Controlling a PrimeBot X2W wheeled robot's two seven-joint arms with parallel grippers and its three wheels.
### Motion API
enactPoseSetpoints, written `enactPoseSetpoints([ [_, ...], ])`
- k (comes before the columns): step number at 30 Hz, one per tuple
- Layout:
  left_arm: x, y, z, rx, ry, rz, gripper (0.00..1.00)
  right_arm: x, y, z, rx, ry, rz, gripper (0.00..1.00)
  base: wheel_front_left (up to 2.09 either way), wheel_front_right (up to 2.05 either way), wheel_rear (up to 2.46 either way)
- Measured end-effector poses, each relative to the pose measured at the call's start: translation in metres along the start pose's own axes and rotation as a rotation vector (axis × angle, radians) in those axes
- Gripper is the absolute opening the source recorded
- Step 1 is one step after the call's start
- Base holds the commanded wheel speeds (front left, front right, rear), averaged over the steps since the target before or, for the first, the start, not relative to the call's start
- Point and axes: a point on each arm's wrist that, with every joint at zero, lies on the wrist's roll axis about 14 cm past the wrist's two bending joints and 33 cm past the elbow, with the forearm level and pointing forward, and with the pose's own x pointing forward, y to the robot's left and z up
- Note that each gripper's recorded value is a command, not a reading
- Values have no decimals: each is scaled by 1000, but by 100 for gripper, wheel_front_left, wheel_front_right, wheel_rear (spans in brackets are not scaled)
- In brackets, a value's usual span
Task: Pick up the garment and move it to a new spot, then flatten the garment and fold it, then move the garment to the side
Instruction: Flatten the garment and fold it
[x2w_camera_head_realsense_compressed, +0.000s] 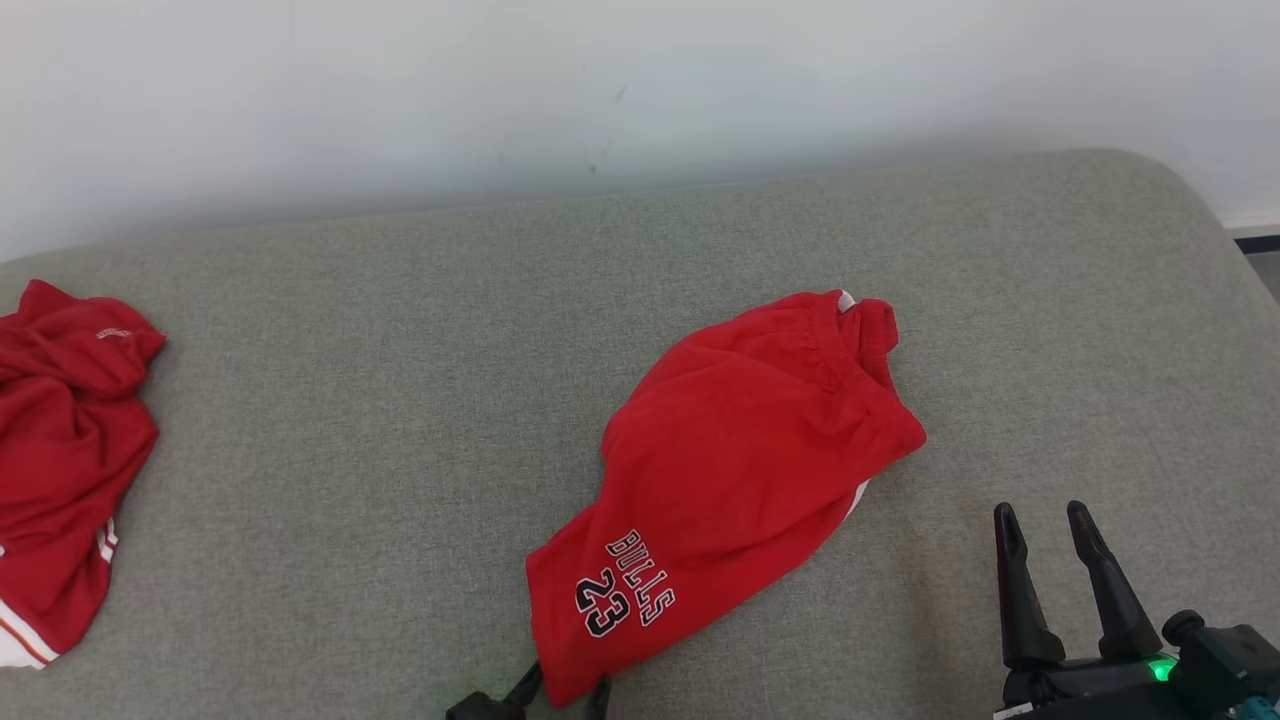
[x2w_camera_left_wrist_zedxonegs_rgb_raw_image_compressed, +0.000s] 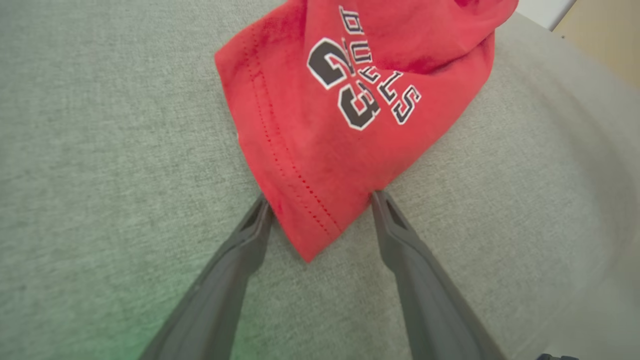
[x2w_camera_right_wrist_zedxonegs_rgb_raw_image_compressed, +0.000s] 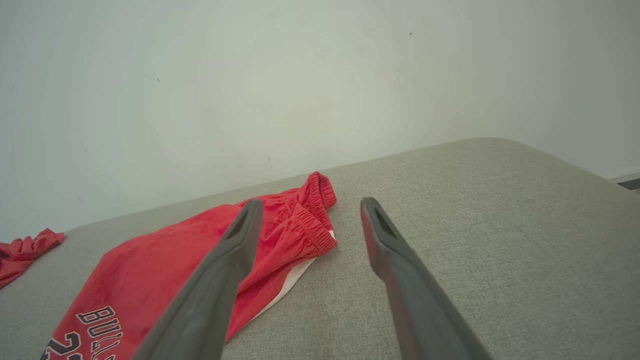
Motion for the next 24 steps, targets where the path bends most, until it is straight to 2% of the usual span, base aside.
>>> enactPoseSetpoints([
  [1, 0, 0, 1, -4, -4, 0, 0, 0, 0, 1, 0, -2, 1, 100, 0, 0, 0],
  [5, 2, -1, 14, -14, -44, 5, 0, 3, 3, 3, 2, -10, 9, 100, 0, 0, 0],
  [9, -1, 12, 52, -17, -169, 52, 0, 6, 8, 1, 12, -8, 25, 100, 0, 0, 0],
  [12, -13, 24, 62, -3, -212, 93, 0, 8, 14, -4, 22, 5, 42, 100, 0, 0, 0],
  [24, -80, 73, 21, 11, -139, 271, 0, 18, 40, -10, 48, 18, 113, 100, 0, 0, 0],
])
